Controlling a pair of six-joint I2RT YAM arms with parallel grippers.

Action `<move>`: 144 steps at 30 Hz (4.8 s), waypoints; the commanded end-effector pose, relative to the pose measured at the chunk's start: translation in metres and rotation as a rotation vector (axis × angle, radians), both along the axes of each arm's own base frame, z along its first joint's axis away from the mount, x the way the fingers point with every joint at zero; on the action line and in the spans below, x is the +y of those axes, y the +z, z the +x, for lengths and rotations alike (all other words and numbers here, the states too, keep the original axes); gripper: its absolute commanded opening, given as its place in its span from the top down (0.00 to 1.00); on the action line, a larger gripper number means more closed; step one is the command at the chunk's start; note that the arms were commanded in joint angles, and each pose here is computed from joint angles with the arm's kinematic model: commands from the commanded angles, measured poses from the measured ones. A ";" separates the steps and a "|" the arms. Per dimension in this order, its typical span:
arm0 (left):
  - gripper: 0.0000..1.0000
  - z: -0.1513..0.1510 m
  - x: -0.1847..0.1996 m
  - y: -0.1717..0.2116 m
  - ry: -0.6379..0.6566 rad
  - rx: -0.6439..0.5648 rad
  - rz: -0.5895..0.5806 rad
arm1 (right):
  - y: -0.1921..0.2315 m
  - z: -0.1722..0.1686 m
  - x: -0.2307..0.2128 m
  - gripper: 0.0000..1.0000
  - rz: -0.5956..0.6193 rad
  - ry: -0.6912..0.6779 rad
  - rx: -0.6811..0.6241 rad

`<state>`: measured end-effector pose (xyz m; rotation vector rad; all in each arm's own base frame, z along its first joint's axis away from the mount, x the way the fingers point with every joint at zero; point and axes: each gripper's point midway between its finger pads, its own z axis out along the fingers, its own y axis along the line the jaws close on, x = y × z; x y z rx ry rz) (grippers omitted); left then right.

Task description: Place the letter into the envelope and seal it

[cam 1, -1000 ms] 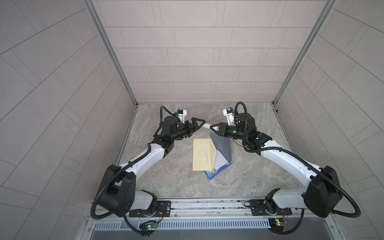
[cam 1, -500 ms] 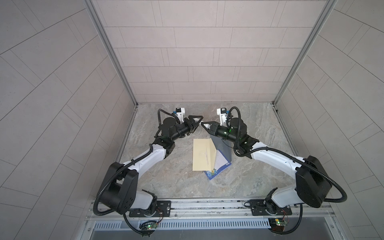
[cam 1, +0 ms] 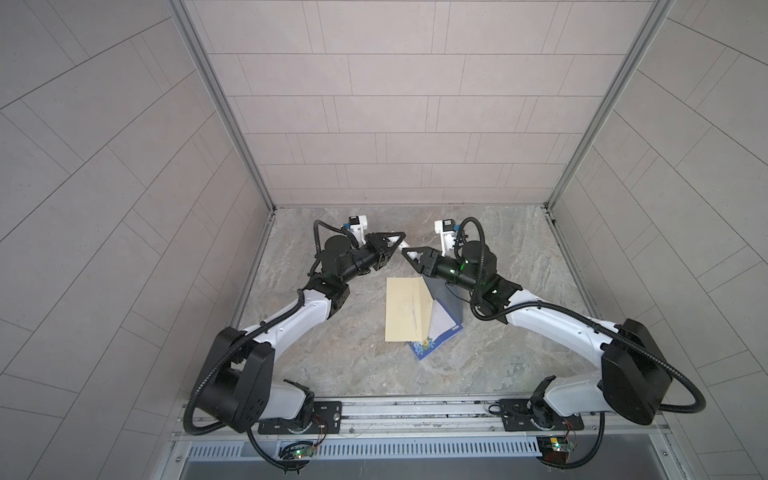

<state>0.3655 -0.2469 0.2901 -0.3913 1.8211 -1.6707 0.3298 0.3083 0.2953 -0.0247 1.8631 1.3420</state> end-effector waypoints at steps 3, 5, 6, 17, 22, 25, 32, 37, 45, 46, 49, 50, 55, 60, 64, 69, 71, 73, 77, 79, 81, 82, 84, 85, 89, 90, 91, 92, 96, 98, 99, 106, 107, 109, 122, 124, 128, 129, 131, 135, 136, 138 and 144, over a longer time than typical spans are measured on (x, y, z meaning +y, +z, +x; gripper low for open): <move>1.00 -0.006 -0.007 0.038 -0.067 -0.084 -0.013 | 0.031 -0.020 -0.022 0.53 -0.065 0.016 -0.106; 1.00 -0.007 -0.009 0.042 -0.082 -0.080 -0.016 | 0.032 -0.023 -0.026 0.53 -0.096 0.014 -0.116; 1.00 -0.008 -0.010 0.045 -0.091 -0.080 -0.020 | 0.032 -0.025 -0.028 0.53 -0.112 0.013 -0.120; 1.00 -0.008 -0.017 0.060 -0.127 -0.059 -0.111 | 0.034 -0.020 -0.025 0.54 -0.151 0.021 -0.142; 1.00 -0.010 -0.022 0.056 -0.134 -0.052 -0.109 | 0.040 -0.018 -0.018 0.55 -0.129 0.041 -0.149; 1.00 -0.010 -0.023 0.054 -0.137 -0.047 -0.108 | 0.041 -0.016 -0.017 0.56 -0.126 0.043 -0.150; 1.00 -0.010 -0.026 0.052 -0.153 -0.043 -0.109 | 0.042 -0.012 -0.013 0.61 -0.134 0.050 -0.146; 1.00 -0.012 -0.027 0.050 -0.166 -0.036 -0.109 | 0.044 -0.011 -0.012 0.76 -0.139 0.065 -0.142; 1.00 -0.041 -0.034 0.096 -0.314 -0.329 -0.127 | 0.065 -0.025 -0.008 1.00 0.041 0.183 -0.169; 1.00 -0.050 -0.034 0.106 -0.338 -0.407 -0.131 | 0.073 -0.029 -0.007 1.00 0.091 0.216 -0.178; 1.00 -0.079 -0.028 0.135 -0.388 -0.623 -0.160 | 0.095 -0.047 -0.005 1.00 0.226 0.321 -0.210; 1.00 -0.085 -0.029 0.138 -0.411 -0.649 -0.154 | 0.100 -0.051 -0.004 1.00 0.256 0.344 -0.205; 1.00 -0.098 -0.034 0.147 -0.499 -0.738 -0.108 | 0.113 -0.072 0.003 1.00 0.321 0.437 -0.232; 1.00 -0.094 -0.037 0.147 -0.501 -0.717 -0.074 | 0.085 -0.067 0.017 0.77 0.076 0.363 -0.184; 1.00 -0.068 -0.039 0.130 -0.398 -0.582 0.070 | 0.064 -0.062 0.002 0.49 -0.340 0.169 -0.239; 1.00 -0.041 -0.025 0.078 -0.279 -0.269 0.386 | 0.049 -0.047 -0.025 0.44 -0.626 0.033 -0.233; 1.00 -0.037 -0.022 0.062 -0.280 -0.163 0.427 | 0.046 -0.046 -0.025 0.45 -0.663 0.040 -0.242; 1.00 -0.036 -0.022 0.052 -0.281 -0.099 0.431 | 0.044 -0.043 -0.023 0.47 -0.675 0.039 -0.247; 1.00 -0.035 -0.022 0.043 -0.269 -0.070 0.434 | 0.042 -0.040 -0.012 0.51 -0.650 0.058 -0.241; 1.00 -0.033 -0.023 0.041 -0.265 -0.060 0.430 | 0.043 -0.040 -0.005 0.52 -0.631 0.075 -0.246; 1.00 -0.032 -0.023 0.040 -0.260 -0.052 0.428 | 0.040 -0.039 0.002 0.53 -0.621 0.094 -0.239; 1.00 -0.031 -0.023 0.040 -0.256 -0.049 0.427 | 0.039 -0.039 0.005 0.53 -0.619 0.099 -0.232; 1.00 -0.029 -0.023 0.040 -0.247 -0.048 0.425 | 0.033 -0.038 0.011 0.53 -0.632 0.110 -0.217; 1.00 -0.028 -0.023 0.040 -0.243 -0.044 0.426 | 0.030 -0.038 0.012 0.54 -0.642 0.111 -0.213; 1.00 -0.026 -0.022 0.037 -0.235 -0.035 0.428 | 0.017 -0.035 0.013 0.58 -0.688 0.092 -0.187; 1.00 -0.026 -0.023 0.038 -0.234 -0.036 0.426 | 0.016 -0.034 0.012 0.62 -0.693 0.088 -0.186; 1.00 -0.026 -0.022 0.038 -0.233 -0.039 0.425 | 0.016 -0.034 0.012 0.67 -0.695 0.087 -0.186; 1.00 -0.026 -0.022 0.038 -0.233 -0.038 0.425 | 0.016 -0.034 0.012 0.72 -0.698 0.085 -0.186; 1.00 -0.029 -0.024 0.040 -0.251 -0.052 0.424 | 0.022 -0.033 0.007 0.90 -0.652 0.078 -0.165; 1.00 -0.032 -0.024 0.042 -0.271 -0.074 0.420 | 0.032 -0.036 0.007 0.95 -0.542 0.121 -0.162; 1.00 -0.033 -0.026 0.043 -0.282 -0.088 0.416 | 0.036 -0.036 0.006 0.97 -0.466 0.151 -0.156; 1.00 -0.051 -0.032 0.076 -0.411 -0.341 0.239 | 0.096 -0.055 -0.019 1.00 0.090 0.327 -0.210; 1.00 -0.058 -0.033 0.083 -0.440 -0.405 0.202 | 0.102 -0.061 -0.020 1.00 0.110 0.345 -0.224; 1.00 -0.072 -0.033 0.095 -0.480 -0.512 0.143 | 0.117 -0.077 -0.019 1.00 0.170 0.403 -0.273; 1.00 -0.093 -0.037 0.109 -0.642 -0.603 -0.073 | 0.120 -0.097 -0.018 0.60 -0.130 0.312 -0.381; 1.00 -0.084 -0.037 0.105 -0.594 -0.577 -0.044 | 0.118 -0.085 -0.033 0.48 -0.226 0.192 -0.378; 1.00 -0.058 -0.031 0.068 -0.402 -0.472 0.255 | 0.117 -0.071 -0.058 0.43 -0.325 0.021 -0.386; 1.00 -0.052 -0.026 0.057 -0.345 -0.452 0.370 | 0.116 -0.069 -0.060 0.43 -0.340 -0.002 -0.395; 1.00 -0.047 -0.018 0.046 -0.290 -0.398 0.526 | 0.115 -0.064 -0.067 0.44 -0.373 -0.055 -0.400; 1.00 -0.038 -0.013 0.036 -0.249 -0.254 0.546 | 0.112 -0.056 -0.066 0.47 -0.406 -0.085 -0.398; 1.00 -0.036 -0.014 0.034 -0.245 -0.225 0.533 | 0.111 -0.054 -0.062 0.48 -0.410 -0.078 -0.396; 1.00 -0.032 -0.015 0.028 -0.233 -0.156 0.507 | 0.105 -0.051 -0.051 0.50 -0.426 -0.043 -0.386; 1.00 -0.028 -0.020 0.023 -0.213 -0.074 0.464 | 0.072 -0.043 -0.018 0.51 -0.526 0.032 -0.327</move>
